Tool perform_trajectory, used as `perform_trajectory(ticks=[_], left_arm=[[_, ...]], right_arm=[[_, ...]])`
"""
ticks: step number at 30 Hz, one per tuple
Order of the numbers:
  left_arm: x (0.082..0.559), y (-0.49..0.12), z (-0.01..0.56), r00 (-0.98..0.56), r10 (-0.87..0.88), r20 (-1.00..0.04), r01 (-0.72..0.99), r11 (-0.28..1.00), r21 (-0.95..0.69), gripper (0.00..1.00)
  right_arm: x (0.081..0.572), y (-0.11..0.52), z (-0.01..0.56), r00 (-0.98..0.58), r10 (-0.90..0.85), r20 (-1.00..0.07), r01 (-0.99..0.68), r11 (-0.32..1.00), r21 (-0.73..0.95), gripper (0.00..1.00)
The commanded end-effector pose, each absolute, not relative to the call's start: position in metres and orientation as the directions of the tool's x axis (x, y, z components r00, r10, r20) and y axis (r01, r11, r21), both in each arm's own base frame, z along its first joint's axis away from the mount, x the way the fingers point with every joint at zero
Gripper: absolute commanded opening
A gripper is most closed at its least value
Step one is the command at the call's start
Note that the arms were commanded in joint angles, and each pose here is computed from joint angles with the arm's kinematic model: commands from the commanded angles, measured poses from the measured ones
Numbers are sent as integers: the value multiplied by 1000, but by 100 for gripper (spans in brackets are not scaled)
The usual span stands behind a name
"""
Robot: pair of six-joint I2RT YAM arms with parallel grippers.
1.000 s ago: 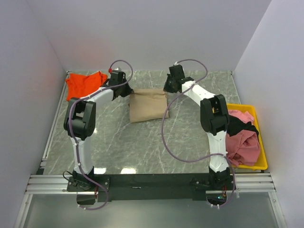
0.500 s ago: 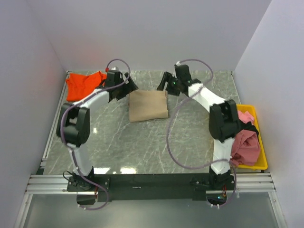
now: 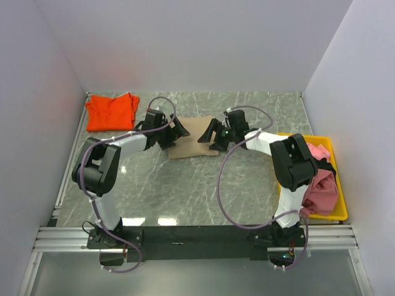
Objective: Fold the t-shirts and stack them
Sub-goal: Fold the tshirt, then neatly place the folded tshirt to the corner
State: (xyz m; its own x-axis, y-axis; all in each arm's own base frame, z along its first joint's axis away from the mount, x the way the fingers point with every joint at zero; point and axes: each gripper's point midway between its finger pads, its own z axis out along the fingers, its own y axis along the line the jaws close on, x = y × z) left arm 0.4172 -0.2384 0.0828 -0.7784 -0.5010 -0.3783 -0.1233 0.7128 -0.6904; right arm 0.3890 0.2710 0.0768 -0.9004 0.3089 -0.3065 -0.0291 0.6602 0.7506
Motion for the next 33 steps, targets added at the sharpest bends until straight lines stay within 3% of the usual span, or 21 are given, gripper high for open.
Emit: perform_trajectory(ticks=[1,8,12,16,20,22,28,33], left_arm=[[419,-241,67,-786,-511,-348,-138,694,-707,99],[392,-222,32,-804,-513,-301,-220,727,-651,99],[394,-215,70,-774,-511,-375,-169,736,-655,99],[403,-208,113,-738,-492,-463,-117,768,-629,99],[418,-183,137,-693,-453,-561,-110,835,-538,99],[419,-175,128,-707,-450,-545,-144,847,-512,99],[437,-165,92,-758,-436,-485,-196,861,-469,99],[446,-179,73,-799,-392,-455,-146,862,-485,99]], right_arm=[[393,258,39,-894,357,-270,60,694,717,82],[381,241,14,-891,370,-263,108,735,670,82],[380,240,41,-888,330,-321,39,748,662,82],[386,239,115,-822,281,-495,-145,738,659,83],[383,213,154,-730,257,-633,-194,810,553,84],[380,197,176,-665,260,-700,-195,844,499,84],[362,139,213,-508,306,-805,-51,922,383,86],[346,104,212,-474,294,-830,65,952,300,88]])
